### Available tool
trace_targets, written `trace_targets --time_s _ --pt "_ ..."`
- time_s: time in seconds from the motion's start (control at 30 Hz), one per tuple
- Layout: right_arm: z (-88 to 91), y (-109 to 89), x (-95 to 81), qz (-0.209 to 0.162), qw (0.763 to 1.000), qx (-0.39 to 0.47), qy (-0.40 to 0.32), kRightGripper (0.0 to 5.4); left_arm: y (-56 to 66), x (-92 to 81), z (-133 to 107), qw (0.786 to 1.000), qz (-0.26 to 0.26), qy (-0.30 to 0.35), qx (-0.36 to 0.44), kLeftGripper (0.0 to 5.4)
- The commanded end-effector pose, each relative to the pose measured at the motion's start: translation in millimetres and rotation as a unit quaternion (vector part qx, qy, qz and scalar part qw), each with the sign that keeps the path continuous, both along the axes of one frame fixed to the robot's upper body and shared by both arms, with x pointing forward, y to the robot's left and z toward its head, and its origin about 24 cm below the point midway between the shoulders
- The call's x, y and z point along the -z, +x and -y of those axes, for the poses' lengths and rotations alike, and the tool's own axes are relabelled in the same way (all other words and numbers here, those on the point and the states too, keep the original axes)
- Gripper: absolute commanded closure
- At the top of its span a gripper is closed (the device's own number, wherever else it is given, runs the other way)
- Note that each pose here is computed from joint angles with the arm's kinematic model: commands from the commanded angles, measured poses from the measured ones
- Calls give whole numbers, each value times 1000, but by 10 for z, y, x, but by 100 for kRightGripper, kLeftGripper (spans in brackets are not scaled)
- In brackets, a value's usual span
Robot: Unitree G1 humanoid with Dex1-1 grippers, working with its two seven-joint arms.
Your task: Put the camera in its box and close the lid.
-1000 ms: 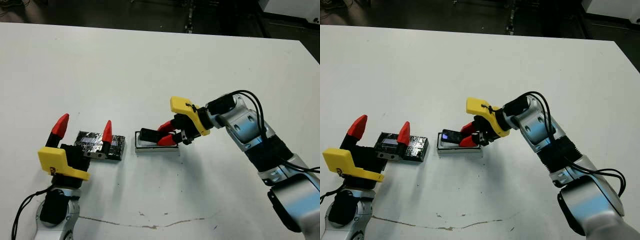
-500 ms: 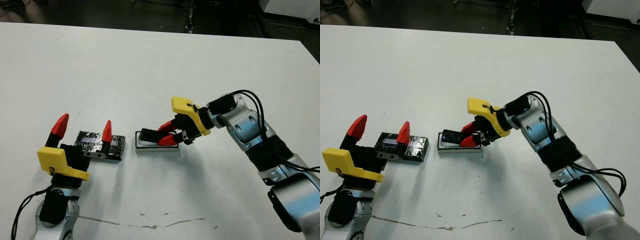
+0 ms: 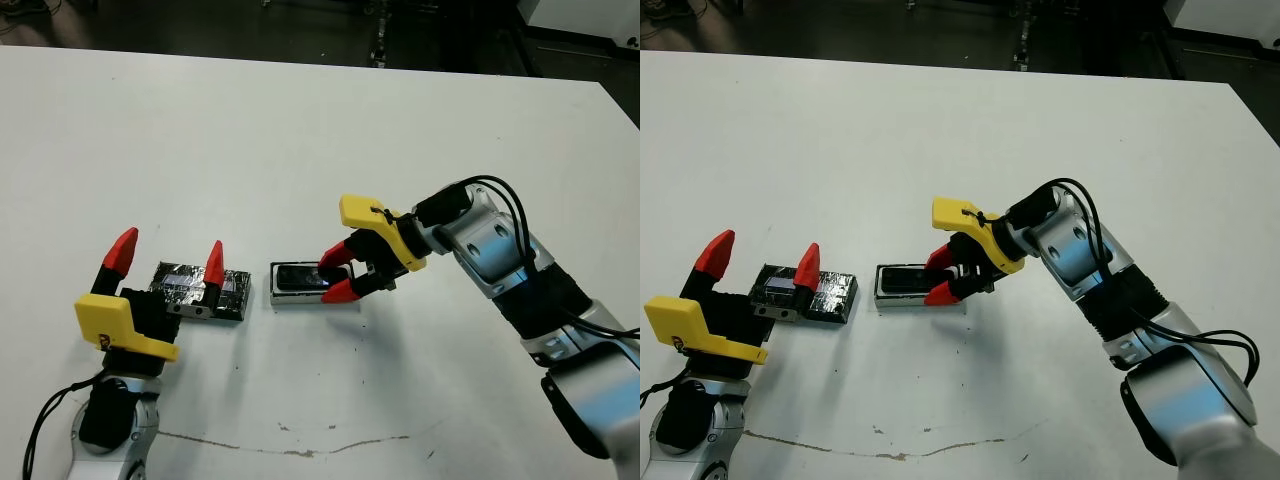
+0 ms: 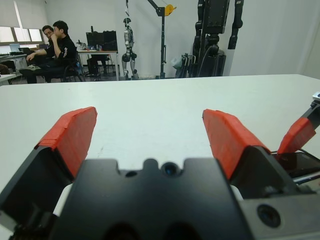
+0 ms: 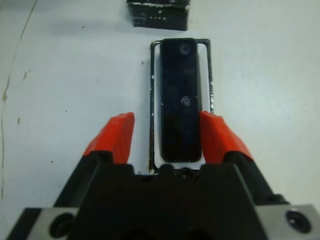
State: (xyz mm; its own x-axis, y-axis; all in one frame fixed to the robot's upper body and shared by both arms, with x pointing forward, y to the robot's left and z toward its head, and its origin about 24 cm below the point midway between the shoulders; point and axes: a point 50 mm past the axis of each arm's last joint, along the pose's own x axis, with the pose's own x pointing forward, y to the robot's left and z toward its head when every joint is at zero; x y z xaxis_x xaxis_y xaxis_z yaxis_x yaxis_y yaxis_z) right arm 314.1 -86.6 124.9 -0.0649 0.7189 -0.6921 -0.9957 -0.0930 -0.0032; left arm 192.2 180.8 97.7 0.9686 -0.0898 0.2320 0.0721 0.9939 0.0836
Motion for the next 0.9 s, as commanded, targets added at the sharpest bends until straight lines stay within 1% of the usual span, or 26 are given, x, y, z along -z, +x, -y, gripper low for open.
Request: trace_targets --time_s 0.03,0.1,0.27,0.4,0.5,0.57,0.67,0.8,0.9 --pt "116 10 106 -10 1000 20 -22 148 -13 39 -11 1000 -10 4 0 0" --pt "122 12 106 -13 999 24 -25 117 -10 37 -6 1000 -9 3 2 0" --pt "123 24 71 -2 1000 21 -15 53 -5 38 1 1000 -9 0 4 0" --pt "147 54 -23 18 1000 22 3 5 -3 35 2 1000 -11 1 1 0" --pt "180 76 -145 39 999 27 21 1 2 35 2 1000 -9 3 0 0" --pt "209 86 -220 38 998 35 39 1 4 34 3 1000 -10 4 1 0" --pt "258 87 -343 47 996 42 57 1 5 30 10 1000 -10 3 0 0" --pt "347 55 -481 41 995 61 71 1 13 26 5 1000 -8 6 2 0" --pt "410 21 -565 48 993 70 86 1 17 21 9 1000 -5 7 3 0"
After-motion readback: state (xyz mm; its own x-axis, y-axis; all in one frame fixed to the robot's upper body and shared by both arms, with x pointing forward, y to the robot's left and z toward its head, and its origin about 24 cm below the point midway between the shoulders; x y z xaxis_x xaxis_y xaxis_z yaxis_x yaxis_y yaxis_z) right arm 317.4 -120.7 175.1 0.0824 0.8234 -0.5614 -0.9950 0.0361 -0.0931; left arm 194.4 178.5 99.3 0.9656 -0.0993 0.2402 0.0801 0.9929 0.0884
